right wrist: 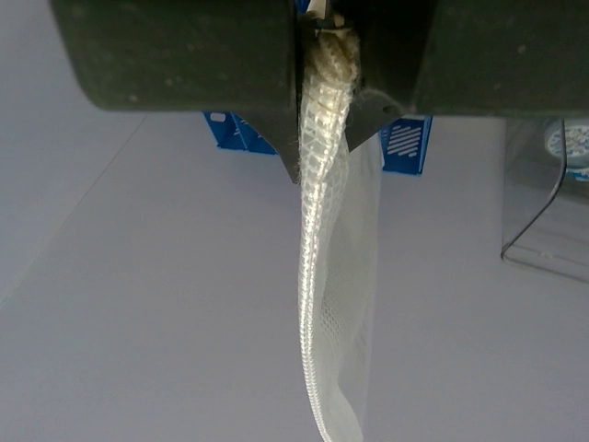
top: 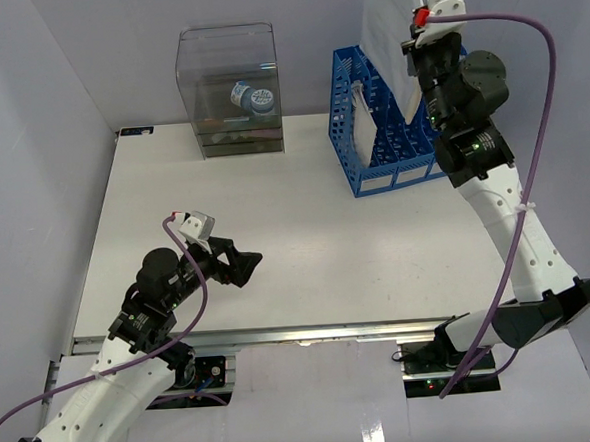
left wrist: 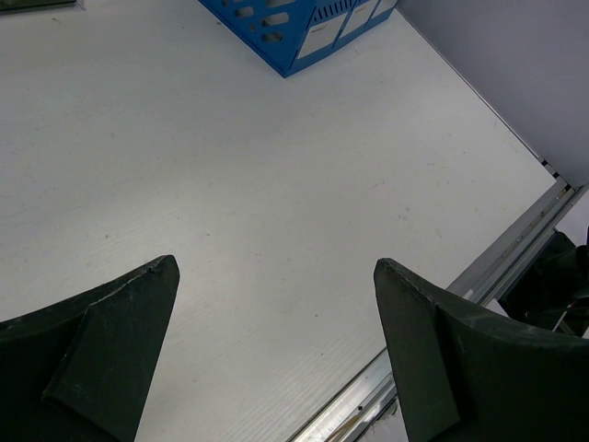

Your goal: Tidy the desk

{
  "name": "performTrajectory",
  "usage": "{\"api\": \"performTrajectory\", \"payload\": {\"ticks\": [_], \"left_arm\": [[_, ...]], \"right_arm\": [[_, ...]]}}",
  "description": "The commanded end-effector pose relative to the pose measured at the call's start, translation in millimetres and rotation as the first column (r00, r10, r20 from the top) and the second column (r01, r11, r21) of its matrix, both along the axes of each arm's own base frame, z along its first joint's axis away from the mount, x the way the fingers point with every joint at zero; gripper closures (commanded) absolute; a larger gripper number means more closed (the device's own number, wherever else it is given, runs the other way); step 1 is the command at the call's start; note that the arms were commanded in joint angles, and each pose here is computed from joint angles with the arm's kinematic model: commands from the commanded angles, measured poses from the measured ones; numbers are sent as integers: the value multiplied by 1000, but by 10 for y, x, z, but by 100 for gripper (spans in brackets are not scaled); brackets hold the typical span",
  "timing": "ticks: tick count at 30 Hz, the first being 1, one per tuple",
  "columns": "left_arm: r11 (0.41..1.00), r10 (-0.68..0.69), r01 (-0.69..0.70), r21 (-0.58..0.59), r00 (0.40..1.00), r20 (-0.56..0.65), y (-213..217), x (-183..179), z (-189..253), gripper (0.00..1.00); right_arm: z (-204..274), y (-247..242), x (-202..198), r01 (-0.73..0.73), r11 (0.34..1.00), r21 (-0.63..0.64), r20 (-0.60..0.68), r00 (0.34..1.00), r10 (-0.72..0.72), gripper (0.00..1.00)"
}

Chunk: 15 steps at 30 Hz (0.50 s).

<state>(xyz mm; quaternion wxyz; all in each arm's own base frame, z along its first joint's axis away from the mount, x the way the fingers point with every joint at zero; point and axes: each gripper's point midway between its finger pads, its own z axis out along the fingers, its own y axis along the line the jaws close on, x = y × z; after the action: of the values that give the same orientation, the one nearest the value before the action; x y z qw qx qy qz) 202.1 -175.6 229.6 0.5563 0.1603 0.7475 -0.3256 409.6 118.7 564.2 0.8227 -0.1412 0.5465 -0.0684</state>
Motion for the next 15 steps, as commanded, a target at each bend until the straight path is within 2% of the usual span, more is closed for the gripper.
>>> {"api": "performTrajectory", "payload": {"ticks": [1, 8, 15], "left_arm": [[1000, -10, 10, -2, 1000, 6, -6, -20, 14, 2], [1000, -17, 17, -2, 1000, 6, -16, -24, 12, 2], [1000, -14, 14, -4, 1000, 11, -9, -26, 25, 2]], "right_arm": [[176, -37, -49, 26, 999, 36, 99, 995, -29, 92], [68, -65, -24, 53, 998, 39, 104, 993, -57, 92], [585, -144, -344, -14, 990, 143, 175, 984, -11, 92]]}}
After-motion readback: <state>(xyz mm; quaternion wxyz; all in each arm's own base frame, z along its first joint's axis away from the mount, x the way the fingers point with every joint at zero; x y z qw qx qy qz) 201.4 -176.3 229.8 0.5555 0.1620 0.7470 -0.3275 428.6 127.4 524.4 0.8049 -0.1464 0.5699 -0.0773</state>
